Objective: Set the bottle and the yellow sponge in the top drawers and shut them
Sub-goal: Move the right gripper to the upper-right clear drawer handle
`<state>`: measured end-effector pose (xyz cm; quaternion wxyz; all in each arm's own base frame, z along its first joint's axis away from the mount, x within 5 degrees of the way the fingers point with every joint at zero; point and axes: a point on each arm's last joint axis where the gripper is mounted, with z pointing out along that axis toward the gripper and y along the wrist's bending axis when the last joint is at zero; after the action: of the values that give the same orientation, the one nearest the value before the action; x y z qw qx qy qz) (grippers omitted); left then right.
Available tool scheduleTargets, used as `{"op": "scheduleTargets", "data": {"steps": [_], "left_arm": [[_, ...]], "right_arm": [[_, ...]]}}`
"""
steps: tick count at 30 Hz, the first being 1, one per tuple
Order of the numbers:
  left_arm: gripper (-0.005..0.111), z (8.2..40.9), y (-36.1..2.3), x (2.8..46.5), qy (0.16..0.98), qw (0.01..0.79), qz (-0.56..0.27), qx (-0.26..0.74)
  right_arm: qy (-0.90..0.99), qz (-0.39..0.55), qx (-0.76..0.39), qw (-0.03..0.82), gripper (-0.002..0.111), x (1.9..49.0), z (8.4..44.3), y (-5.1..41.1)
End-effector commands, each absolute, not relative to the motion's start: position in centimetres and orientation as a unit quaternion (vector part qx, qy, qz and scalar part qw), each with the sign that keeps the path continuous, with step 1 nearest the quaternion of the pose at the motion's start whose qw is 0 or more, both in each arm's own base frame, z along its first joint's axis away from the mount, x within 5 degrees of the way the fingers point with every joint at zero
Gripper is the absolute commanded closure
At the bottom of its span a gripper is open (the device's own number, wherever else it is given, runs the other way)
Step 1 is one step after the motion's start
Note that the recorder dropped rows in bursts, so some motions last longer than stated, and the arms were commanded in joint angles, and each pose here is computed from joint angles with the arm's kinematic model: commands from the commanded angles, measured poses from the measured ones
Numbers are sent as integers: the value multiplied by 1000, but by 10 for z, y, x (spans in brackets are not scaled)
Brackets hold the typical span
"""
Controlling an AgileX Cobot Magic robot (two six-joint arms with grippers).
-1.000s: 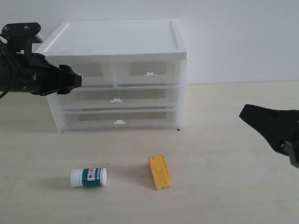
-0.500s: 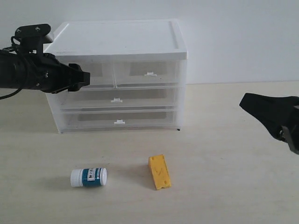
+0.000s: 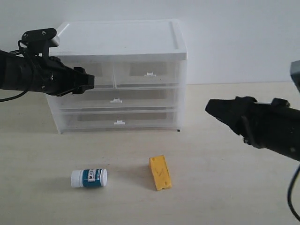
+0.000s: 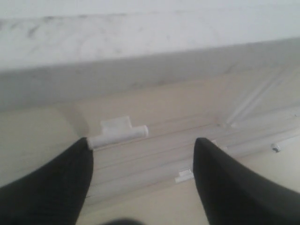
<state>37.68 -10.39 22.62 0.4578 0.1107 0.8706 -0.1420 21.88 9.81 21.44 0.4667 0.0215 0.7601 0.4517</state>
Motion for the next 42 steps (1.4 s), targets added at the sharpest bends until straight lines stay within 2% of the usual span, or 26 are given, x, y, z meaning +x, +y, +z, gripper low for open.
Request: {"op": "scheduleTargets", "data": {"steps": [1, 3, 6, 14, 23, 42], "left_arm": [[47, 235, -101, 383, 865, 475, -126, 104], [47, 235, -101, 383, 865, 475, -126, 104], [47, 235, -101, 383, 863, 477, -120, 114], [47, 235, -101, 383, 863, 477, -120, 115], [47, 235, -100, 384, 863, 478, -111, 115], [47, 235, -99, 384, 863, 480, -103, 118]], "right_arm": [[745, 536, 44, 395, 67, 268, 208, 121], [733, 578, 57, 354, 67, 299, 202, 134], [719, 615, 67, 318, 67, 320, 195, 143], [701, 647, 62, 292, 67, 354, 185, 170], [713, 635, 62, 291, 67, 378, 186, 178], [709, 629, 75, 309, 67, 398, 175, 182]]}}
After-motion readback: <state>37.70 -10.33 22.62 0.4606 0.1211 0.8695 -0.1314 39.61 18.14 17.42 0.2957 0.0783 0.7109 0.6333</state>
